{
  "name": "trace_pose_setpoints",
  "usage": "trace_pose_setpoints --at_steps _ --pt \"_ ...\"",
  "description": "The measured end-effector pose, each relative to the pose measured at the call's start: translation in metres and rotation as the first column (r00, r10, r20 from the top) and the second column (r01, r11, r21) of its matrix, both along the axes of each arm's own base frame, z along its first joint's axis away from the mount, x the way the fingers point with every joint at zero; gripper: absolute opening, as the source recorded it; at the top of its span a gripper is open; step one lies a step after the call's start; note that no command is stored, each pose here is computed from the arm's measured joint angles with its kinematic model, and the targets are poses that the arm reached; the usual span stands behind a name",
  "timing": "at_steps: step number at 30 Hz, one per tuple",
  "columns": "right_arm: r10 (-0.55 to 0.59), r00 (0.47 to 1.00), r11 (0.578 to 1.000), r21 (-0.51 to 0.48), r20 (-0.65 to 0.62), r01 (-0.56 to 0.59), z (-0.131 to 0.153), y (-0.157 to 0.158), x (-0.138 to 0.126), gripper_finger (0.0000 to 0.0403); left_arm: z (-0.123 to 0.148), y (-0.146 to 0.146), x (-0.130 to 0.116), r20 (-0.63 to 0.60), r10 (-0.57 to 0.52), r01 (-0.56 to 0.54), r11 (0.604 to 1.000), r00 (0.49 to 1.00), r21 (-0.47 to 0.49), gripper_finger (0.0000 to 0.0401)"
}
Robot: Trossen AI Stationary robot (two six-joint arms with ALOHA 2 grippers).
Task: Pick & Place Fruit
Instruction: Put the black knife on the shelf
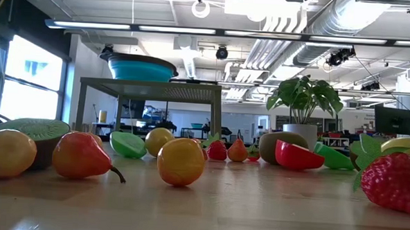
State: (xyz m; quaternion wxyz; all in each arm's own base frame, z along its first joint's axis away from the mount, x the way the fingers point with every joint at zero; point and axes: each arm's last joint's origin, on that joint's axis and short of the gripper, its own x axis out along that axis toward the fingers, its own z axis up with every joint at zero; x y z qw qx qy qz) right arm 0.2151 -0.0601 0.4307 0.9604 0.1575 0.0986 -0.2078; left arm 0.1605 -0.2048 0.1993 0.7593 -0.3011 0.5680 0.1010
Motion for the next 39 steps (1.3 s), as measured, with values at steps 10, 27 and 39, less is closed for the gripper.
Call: trace_pose_setpoints --at_steps 10,27,39 --pt "0.000 1.000 1.000 0.000 0.000 0.000 0.000 0.000 0.000 0.0228 -0.004 0.001 0.001 0.027 0.045 -0.047 0.998 0.999 0.051 0.0294" --pt "-0.001 1.000 1.000 0.001 -0.002 0.001 0.000 0.000 0.000 0.0228 -0.036 -0.013 0.008 -0.107 0.018 -0.012 0.998 0.994 0.055 0.0273" --pt "0.000 1.000 1.000 0.001 -0.001 0.000 0.000 0.000 0.000 0.0228 -0.052 -0.016 0.008 -0.208 0.022 -0.008 0.998 0.978 0.069 0.0273"
